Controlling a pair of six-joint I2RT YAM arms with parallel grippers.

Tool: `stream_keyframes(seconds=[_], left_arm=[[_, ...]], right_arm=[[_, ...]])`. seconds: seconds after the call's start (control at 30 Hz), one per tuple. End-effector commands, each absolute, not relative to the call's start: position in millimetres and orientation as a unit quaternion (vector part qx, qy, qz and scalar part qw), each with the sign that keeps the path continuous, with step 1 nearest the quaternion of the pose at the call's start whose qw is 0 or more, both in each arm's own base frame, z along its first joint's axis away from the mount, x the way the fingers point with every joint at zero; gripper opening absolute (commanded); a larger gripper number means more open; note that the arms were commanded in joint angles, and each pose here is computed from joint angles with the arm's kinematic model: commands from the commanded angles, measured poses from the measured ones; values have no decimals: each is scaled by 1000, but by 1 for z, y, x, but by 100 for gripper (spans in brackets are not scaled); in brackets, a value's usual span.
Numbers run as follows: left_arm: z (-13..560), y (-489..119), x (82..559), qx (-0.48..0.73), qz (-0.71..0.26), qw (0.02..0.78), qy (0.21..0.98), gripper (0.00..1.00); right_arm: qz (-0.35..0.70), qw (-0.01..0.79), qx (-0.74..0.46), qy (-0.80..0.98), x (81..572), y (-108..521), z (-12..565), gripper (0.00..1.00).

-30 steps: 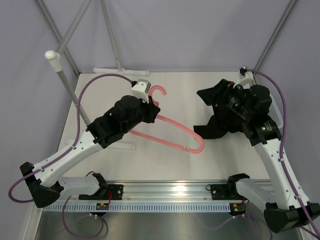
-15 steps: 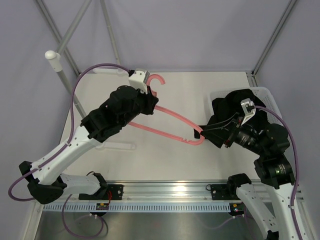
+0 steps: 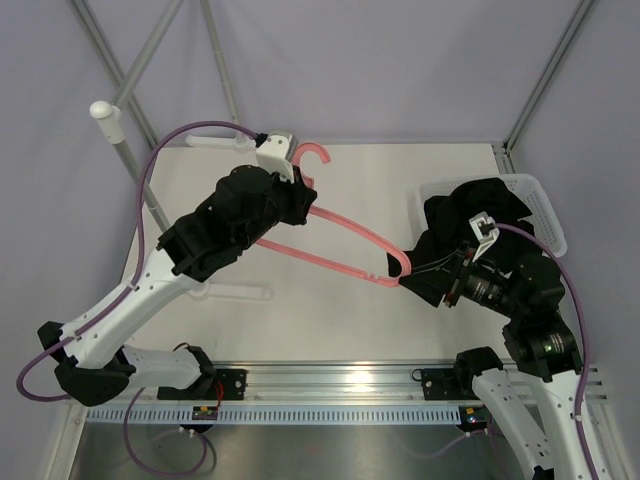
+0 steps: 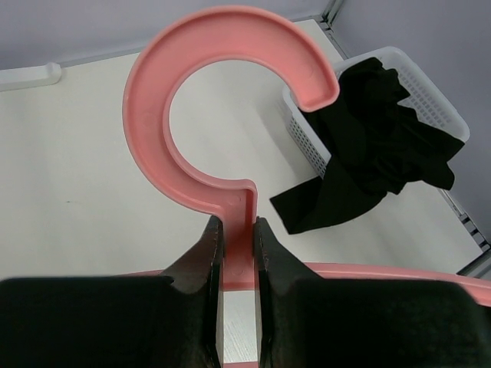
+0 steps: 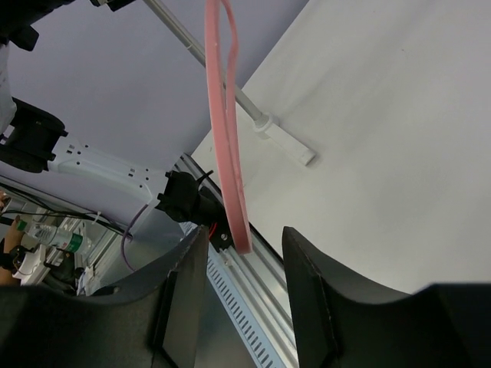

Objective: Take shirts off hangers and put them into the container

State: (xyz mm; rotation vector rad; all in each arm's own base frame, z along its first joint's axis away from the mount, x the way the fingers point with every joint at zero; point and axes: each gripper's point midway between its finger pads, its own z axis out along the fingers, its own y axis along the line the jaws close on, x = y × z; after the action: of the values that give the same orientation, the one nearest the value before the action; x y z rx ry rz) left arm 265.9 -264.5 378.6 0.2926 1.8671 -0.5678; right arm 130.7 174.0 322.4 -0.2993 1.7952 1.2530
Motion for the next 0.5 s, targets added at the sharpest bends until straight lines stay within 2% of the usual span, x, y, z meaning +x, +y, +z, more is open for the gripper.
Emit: stream_keyframes(seconds=[0.0,0.1,0.13,0.2,0.23,0.27,0.47], left_arm=[[408,-268,269,111,-260,578,766,0],[408,-271,270,112,-264,577,765,0],[409,-272,270,111,-268,577,763,0],[407,-274,270,113,-268,574,766,0],[406,-274,269,113,-270,572,766,0],[406,-275,269,113,-271,571,766,0],[408,-270,261,112,-282,568,765,0]], right_arm=[[516,442,-137,721,120,176,320,46],[515,443,-135,721,121,176,317,41],[515,442,-135,722,122,176,316,30],[517,444,-134,720,125,177,317,22],[516,446,-135,719,126,177,317,7],[512,447,-131,722,128,176,318,0],[497,468,-130,719,137,173,326,0]])
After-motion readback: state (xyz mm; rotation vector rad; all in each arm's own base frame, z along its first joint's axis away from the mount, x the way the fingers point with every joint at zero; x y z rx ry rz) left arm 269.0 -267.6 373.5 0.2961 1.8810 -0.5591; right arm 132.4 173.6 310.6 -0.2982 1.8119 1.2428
